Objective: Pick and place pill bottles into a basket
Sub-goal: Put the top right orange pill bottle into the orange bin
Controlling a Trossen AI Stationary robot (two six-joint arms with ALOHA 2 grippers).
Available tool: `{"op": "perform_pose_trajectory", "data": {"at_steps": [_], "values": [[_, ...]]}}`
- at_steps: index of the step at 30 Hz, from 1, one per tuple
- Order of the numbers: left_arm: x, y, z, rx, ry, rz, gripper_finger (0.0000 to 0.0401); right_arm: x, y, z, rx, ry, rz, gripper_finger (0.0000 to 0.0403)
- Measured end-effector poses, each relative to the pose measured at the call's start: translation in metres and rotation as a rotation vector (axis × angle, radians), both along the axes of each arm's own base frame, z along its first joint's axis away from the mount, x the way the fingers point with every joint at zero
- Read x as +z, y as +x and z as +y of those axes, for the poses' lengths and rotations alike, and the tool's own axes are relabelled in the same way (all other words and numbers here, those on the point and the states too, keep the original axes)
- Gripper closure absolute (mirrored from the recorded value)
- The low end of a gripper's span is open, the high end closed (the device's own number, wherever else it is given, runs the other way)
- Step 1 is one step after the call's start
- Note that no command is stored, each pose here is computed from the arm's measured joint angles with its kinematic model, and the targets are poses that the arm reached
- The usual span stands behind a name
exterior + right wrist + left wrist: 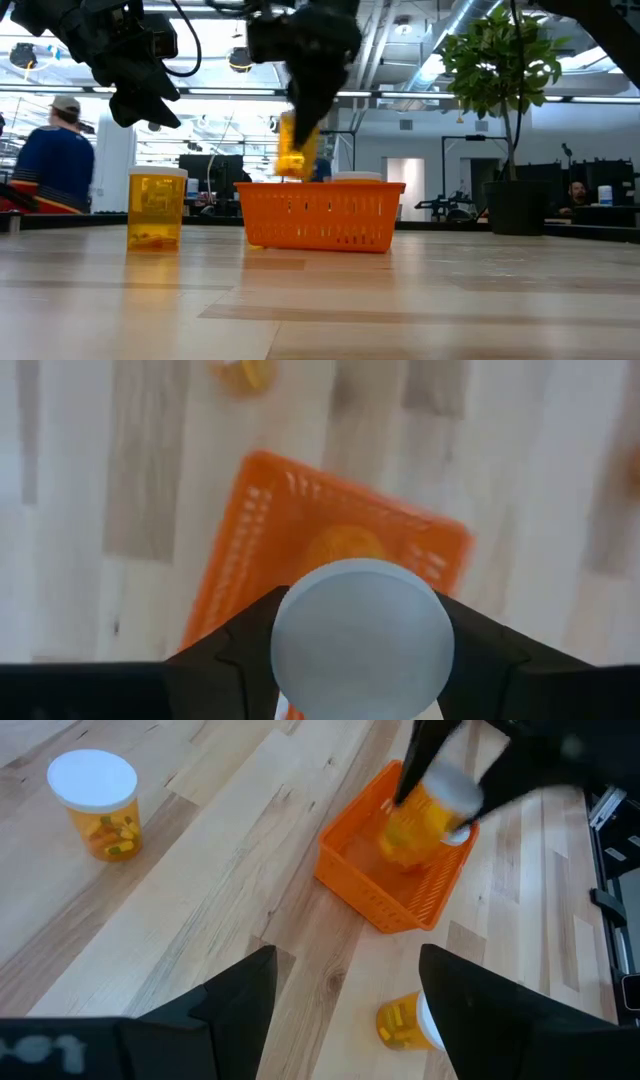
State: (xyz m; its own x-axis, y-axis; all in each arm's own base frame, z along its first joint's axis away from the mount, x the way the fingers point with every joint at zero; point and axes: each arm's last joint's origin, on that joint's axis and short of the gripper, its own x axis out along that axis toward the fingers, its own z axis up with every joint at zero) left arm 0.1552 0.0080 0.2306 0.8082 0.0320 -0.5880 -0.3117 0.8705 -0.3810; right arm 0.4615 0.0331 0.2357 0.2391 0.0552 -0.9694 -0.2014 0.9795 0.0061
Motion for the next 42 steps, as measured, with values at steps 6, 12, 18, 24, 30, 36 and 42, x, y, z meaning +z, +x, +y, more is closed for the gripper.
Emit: {"op": "perform_pose_trajectory", "data": {"at_steps": [6,12,18,24,30,36,42], "values": [[0.0,0.0,0.0,0.0,0.0,-0.001,0.0165,-0.019,-0.001,0.007,0.027,0.007,0.088,0.0205],[0.0,0.0,0.0,0.0,0.0,0.0,0.0165,-0.027,0.003,0.015,0.077,0.024,0.08,0.0217],[0.0,0.0,0.0,0.0,0.0,-0.004,0.0165,-0.031,0.003,0.015,0.097,0.023,0.106,0.0193],[0.0,0.0,0.0,0.0,0.0,0.0,0.0165,-0.041,0.005,0.016,0.129,0.043,0.125,0.0206],[0.0,0.0,0.0,0.0,0.0,0.0,0.0165,-0.039,0.006,0.017,0.152,0.048,0.102,0.0199],[0.0,0.0,0.0,0.0,0.0,0.0,0.0165,-0.038,0.006,0.017,0.152,0.048,0.1,0.0147],[0.0,0.0,0.0,0.0,0.0,0.0,0.0165,-0.039,0.006,0.017,0.158,0.046,0.1,0.0139]]}}
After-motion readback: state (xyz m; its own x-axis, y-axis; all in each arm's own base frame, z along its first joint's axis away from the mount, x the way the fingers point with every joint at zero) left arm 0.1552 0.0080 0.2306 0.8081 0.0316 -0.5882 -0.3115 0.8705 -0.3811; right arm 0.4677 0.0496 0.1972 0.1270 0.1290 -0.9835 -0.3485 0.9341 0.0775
